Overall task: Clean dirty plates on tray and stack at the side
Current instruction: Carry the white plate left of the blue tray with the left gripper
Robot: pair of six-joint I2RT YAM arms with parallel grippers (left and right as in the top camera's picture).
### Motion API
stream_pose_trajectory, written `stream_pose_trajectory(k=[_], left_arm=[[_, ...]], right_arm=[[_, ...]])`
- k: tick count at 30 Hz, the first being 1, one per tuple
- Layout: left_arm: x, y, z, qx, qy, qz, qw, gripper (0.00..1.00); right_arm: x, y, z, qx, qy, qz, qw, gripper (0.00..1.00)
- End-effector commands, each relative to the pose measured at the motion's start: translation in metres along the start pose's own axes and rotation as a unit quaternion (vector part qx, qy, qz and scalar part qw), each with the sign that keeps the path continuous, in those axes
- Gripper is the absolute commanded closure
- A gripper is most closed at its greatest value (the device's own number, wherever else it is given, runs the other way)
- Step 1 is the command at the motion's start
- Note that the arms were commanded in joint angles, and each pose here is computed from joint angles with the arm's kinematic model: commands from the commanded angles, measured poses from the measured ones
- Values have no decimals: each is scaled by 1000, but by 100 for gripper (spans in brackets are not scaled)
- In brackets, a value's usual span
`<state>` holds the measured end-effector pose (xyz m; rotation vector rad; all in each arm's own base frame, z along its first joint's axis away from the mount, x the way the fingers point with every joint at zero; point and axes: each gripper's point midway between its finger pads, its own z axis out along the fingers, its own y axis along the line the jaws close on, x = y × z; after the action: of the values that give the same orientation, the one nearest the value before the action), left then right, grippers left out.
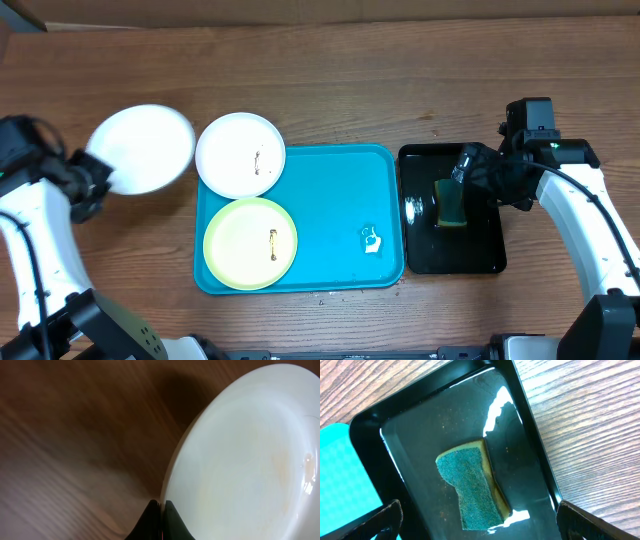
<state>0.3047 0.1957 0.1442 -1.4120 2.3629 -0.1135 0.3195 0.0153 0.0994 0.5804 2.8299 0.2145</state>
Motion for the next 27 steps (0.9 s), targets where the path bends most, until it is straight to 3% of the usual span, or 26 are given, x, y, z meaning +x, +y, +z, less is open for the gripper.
stream_pose_trajectory(k=[1,10,15,22,25,27], left_arm=[[-11,42,-2,-68,-31,-55,996,96],[-23,53,25,-62,-75,-58,994,96],[-15,59,55,-65,-59,-58,994,96],[-8,17,99,59,-8,22,998,94],[-11,10,98,78,-10,32,996,24],[-9,5,97,91,-7,51,995,10]], right_arm=[[1,1,2,-3,1,4,1000,0],[1,1,2,-3,1,4,1000,0],[1,1,2,-3,1,4,1000,0],[1,1,2,-3,1,3,1000,0],[1,1,2,-3,1,3,1000,0],[1,1,2,-3,1,4,1000,0]])
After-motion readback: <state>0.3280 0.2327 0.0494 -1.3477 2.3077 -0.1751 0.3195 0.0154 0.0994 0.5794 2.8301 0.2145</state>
